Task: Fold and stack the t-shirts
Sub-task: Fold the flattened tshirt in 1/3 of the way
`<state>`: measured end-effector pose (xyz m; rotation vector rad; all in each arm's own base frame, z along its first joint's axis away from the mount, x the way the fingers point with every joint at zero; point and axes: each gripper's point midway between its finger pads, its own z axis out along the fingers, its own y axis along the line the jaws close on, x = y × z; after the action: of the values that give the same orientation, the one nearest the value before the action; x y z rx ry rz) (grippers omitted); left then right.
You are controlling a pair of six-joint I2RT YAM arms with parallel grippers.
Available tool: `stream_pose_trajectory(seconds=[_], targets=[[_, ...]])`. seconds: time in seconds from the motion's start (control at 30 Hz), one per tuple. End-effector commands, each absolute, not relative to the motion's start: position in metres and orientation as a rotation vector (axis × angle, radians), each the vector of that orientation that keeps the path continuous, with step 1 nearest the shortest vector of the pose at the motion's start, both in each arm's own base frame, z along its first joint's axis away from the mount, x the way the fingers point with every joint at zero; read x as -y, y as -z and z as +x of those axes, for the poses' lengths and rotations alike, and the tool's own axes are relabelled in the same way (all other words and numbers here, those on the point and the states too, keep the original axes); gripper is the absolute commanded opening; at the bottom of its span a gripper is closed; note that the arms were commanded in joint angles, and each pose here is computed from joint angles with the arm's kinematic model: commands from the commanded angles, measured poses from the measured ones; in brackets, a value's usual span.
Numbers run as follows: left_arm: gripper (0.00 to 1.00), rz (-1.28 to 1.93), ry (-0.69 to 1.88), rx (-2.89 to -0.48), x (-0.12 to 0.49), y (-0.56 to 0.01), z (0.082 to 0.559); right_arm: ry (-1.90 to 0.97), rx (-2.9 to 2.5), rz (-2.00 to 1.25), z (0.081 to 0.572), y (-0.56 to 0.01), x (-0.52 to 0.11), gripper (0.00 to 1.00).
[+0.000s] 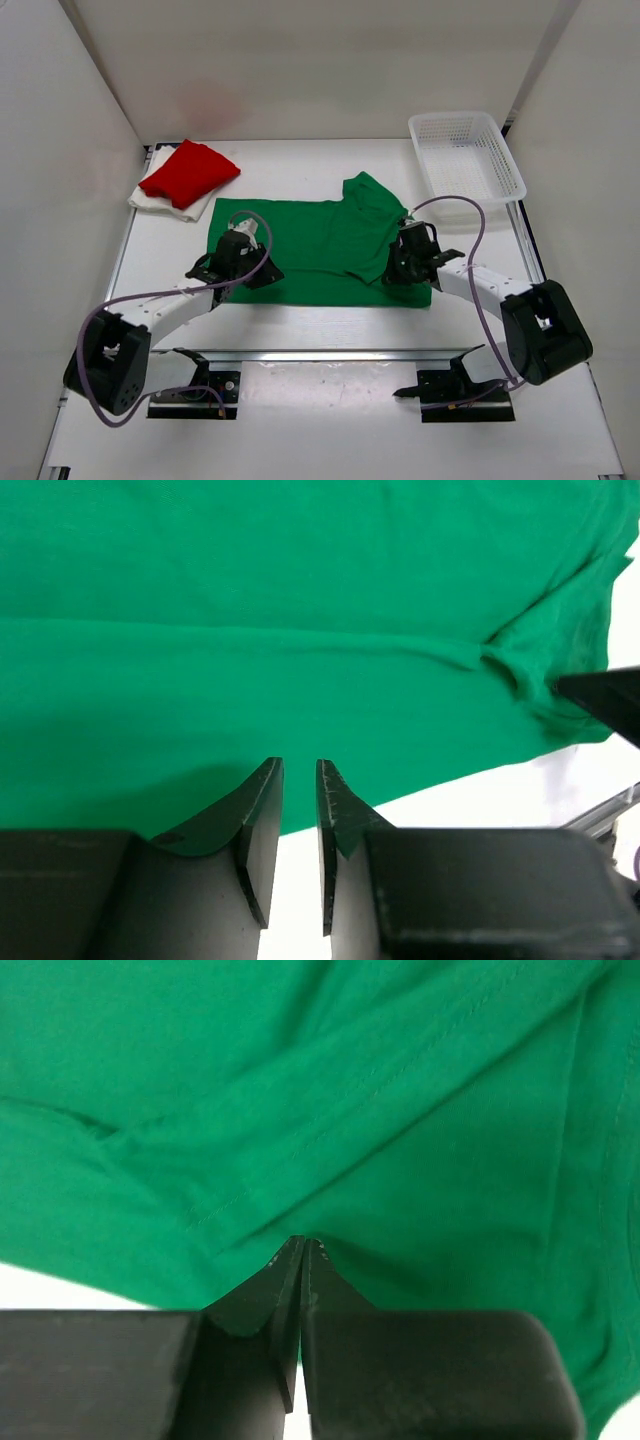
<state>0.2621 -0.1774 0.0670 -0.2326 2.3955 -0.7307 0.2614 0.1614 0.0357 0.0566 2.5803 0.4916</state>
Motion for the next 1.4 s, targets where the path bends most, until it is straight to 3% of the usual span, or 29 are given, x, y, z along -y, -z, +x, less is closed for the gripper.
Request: stream_pose_trajectory(seconds=[0.0, 0.53, 0.93, 1.07, 1.37], targets=[[0.3, -0.19, 0.732, -2.341, 0.189, -0.073, 0.279, -0.497, -2.463, 0.031, 0.295, -0.05, -0.17, 0.0], [0.32, -0.24, 0.707, -2.448, 0.161, -0.02, 0.253, -0.553, -2.442, 0.055, 0.313, -0.042, -0.186, 0.0], [0.32, -0.293, 0.681, -2.421, 0.147, -0.035, 0.256, -0.871, -2.216, 0.083, 0.427, -0.129, -0.24, 0.01], [0.32, -0.274, 0.659, -2.376, 0.148, -0.045, 0.259, -0.683, -2.198, 0.041, 0.394, -0.139, -0.219, 0.0], [0.33, -0.162, 0.564, -2.446, 0.167, -0.037, 0.261, -0.476, -2.412, 0.088, 0.299, -0.058, -0.17, 0.0]])
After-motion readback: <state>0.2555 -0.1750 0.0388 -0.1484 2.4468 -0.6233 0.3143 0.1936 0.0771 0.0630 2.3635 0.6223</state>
